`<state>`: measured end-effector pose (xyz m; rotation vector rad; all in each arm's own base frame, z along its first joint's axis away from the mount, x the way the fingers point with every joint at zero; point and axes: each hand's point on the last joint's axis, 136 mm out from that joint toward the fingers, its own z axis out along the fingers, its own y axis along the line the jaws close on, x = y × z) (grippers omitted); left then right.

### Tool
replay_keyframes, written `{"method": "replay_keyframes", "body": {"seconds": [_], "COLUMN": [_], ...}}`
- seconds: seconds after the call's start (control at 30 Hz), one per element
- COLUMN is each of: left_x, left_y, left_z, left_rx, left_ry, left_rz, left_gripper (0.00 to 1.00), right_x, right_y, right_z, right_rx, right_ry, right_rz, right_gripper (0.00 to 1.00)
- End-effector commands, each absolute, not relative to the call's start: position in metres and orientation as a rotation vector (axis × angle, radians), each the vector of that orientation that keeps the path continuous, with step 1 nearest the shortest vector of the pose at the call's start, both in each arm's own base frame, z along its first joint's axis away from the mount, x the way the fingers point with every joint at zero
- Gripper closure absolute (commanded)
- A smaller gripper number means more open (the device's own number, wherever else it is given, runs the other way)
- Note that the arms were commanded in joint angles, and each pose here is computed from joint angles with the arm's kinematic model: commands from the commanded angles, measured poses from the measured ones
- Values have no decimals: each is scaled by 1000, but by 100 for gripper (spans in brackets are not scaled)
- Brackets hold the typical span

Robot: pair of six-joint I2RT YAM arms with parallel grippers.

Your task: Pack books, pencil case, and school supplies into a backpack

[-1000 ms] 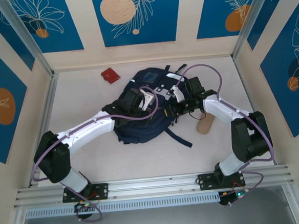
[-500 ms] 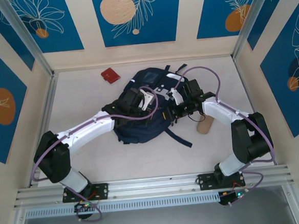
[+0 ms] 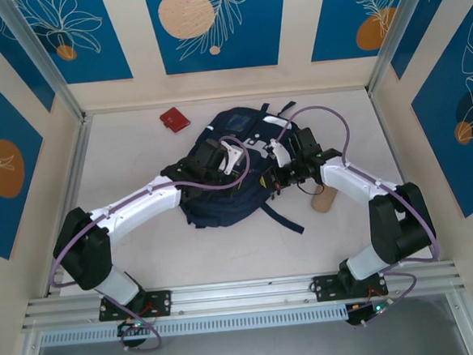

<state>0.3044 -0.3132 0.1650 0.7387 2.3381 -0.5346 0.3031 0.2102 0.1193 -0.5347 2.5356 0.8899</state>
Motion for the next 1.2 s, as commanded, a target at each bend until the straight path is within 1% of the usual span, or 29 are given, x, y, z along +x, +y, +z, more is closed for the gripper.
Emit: {"method": "replay_keyframes", "body": {"seconds": [0.0, 0.13, 0.37, 0.43, 0.5, 0.53, 0.67, 0.77, 0.8, 0.87, 0.93, 1.17], "left_x": [315, 316, 320, 321, 321, 321, 318, 308, 305, 299, 296, 292], "left_y": [-319, -323, -338, -339, -335, -331, -315, -311, -311, -311, -313, -340], "left_z": [197, 193, 194, 195, 194, 193, 197, 200, 199, 194, 189, 176], "left_rx": [666, 655, 612, 600, 591, 582, 571, 668, 715, 818, 902, 1164], "left_ry": [2248, 2254, 2243, 2244, 2260, 2270, 2278, 2268, 2261, 2261, 2251, 2124], "left_rz": [-609, -635, -728, -737, -724, -719, -765, -803, -800, -773, -753, -670], "left_gripper": [100, 100, 100, 100, 100, 96, 64, 45, 41, 37, 36, 34], "right_x": [300, 280, 235, 228, 233, 237, 262, 276, 280, 287, 293, 306], "right_y": [205, 217, 266, 273, 267, 259, 216, 184, 177, 162, 152, 142], "right_z": [128, 130, 130, 132, 133, 135, 152, 166, 169, 173, 174, 181], "right_rx": [-497, -545, -701, -703, -641, -590, -333, -174, -148, -112, -100, -122], "right_ry": [2530, 2551, 2551, 2540, 2531, 2527, 2488, 2451, 2445, 2446, 2451, 2456], "right_rz": [817, 814, 854, 873, 841, 811, 760, 764, 767, 744, 721, 719], "right_gripper": [100, 100, 100, 100, 100, 100, 100, 100, 100, 100, 100, 100]}}
